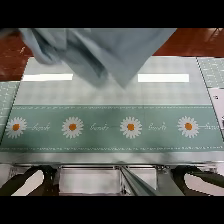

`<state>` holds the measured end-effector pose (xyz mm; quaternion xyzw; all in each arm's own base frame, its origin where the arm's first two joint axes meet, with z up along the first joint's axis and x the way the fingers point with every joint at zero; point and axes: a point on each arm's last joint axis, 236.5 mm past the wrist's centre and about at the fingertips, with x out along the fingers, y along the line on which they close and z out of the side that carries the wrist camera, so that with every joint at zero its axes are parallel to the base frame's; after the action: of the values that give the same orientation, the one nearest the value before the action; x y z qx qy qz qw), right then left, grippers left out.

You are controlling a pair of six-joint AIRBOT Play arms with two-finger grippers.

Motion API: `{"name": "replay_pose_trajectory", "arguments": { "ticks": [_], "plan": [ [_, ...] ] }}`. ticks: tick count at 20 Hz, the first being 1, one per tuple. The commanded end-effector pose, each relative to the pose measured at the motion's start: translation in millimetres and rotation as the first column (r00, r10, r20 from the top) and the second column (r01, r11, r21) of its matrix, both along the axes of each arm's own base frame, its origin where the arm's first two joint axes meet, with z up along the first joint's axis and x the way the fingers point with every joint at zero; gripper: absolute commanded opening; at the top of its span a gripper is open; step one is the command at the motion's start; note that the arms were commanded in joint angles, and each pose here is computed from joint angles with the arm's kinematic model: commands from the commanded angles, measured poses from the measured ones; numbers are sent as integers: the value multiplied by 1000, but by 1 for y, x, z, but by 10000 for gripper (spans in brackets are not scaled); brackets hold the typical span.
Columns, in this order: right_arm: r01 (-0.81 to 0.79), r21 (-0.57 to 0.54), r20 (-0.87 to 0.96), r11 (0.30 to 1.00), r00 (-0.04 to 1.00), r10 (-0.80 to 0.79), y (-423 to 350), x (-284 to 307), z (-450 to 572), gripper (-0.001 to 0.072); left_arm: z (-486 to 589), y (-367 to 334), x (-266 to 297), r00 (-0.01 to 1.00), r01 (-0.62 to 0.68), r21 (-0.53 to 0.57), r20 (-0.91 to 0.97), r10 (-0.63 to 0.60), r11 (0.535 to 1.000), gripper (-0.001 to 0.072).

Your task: Fold the shirts.

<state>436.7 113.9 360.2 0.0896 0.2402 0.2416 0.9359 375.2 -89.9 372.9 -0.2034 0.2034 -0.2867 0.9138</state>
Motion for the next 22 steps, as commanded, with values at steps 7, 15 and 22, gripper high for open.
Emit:
{"name": "replay_pose_trajectory", "arguments": {
  "ticks": [7,15,22],
  "plan": [
    [385,-121,437,915,848,-299,-87,-204,149,20,130,12,-148,893,-294,303,424,148,906,23],
    [459,-278,105,843,887,-449,-125,-208,19,20,-17,56,-174,931,-336,412,8,366,847,23],
    [268,-417,-331,868,845,-420,-117,-145,-187,19,-243,3,-150,845,-20,166,-524,105,986,23]
  ]
}}
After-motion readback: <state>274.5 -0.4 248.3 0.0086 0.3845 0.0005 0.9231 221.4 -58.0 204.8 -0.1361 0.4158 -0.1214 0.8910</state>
